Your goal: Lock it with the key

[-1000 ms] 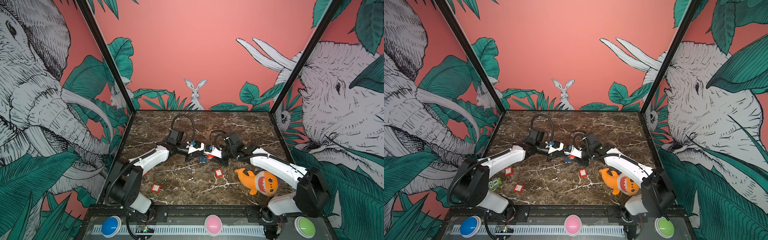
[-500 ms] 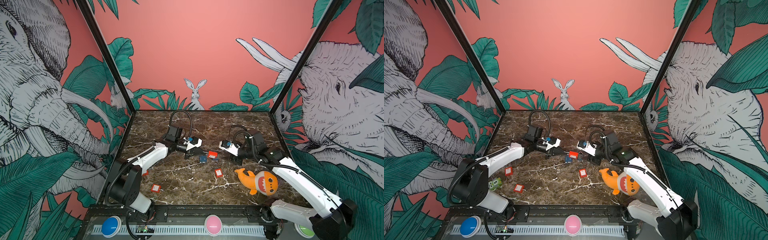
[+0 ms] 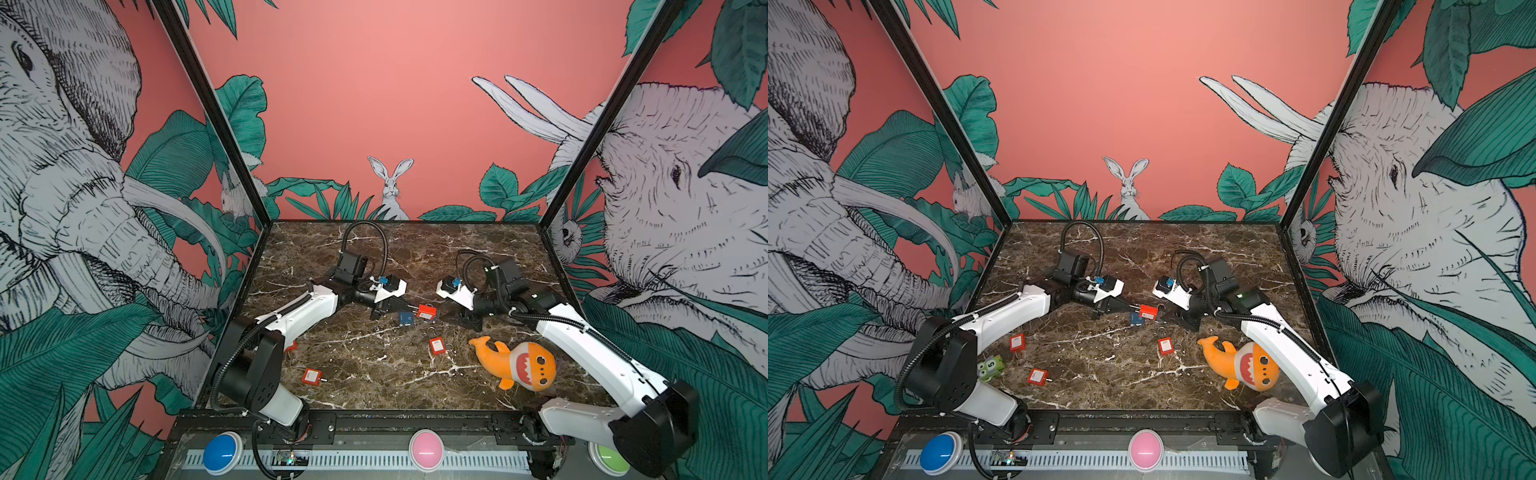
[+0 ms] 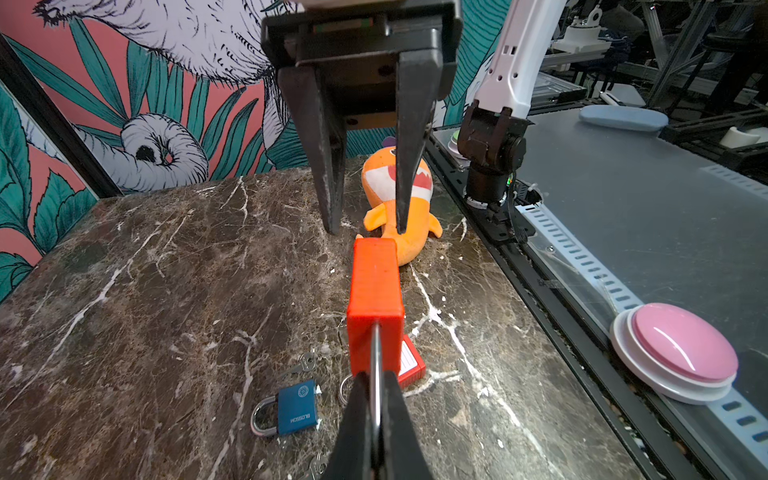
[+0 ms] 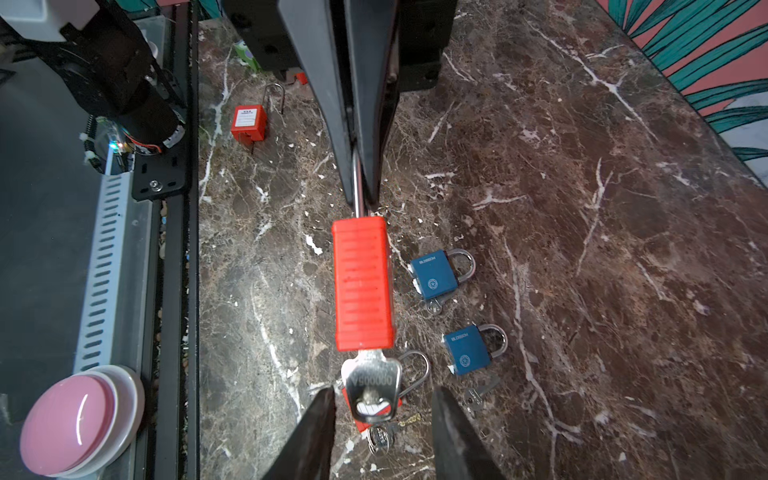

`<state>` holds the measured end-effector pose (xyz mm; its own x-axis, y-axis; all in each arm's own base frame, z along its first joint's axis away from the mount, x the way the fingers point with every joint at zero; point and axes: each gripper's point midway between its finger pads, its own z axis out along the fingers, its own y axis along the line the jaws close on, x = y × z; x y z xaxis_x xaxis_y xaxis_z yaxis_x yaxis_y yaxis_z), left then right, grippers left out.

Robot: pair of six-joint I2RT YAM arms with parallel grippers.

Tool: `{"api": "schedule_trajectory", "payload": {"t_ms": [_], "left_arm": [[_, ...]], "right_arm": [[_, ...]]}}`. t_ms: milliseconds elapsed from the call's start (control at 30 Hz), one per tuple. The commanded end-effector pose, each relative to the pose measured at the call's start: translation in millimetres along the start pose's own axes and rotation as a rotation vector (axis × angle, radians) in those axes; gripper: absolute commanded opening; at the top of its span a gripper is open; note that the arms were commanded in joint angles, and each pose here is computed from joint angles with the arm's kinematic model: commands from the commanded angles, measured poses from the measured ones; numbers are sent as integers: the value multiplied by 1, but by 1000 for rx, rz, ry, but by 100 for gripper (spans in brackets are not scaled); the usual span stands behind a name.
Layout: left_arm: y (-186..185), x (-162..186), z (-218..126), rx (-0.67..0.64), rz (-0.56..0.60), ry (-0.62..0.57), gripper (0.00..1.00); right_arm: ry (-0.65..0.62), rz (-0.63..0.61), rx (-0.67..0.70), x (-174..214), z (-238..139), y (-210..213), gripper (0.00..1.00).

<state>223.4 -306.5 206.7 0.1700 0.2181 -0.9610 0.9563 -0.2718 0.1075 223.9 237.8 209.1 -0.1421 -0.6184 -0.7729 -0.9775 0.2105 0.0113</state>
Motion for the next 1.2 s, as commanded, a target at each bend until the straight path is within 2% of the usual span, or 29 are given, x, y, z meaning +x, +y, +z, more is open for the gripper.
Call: {"api": "schedule_trajectory", "payload": {"t_ms": [0, 100, 233, 533, 867, 1167], "left_arm": [[0, -15, -2, 0, 60, -15, 0], [0, -15, -2, -3, 62, -16, 0], [-1, -16, -2, -4, 69, -19, 0], [2, -17, -2, -16, 74, -23, 0], [2, -13, -3, -31, 81, -1, 0], [2, -13, -2, -30, 86, -2, 0]], "right_arm": [[-37, 18, -52, -11, -2, 5, 36], [19, 27, -5, -1, 2, -6, 29], [42, 16, 26, 0, 1, -12, 31], [74, 72, -72, 3, 15, -9, 32], [32, 128, -180, -4, 15, 9, 34], [73, 106, -132, 5, 13, 4, 30]]}}
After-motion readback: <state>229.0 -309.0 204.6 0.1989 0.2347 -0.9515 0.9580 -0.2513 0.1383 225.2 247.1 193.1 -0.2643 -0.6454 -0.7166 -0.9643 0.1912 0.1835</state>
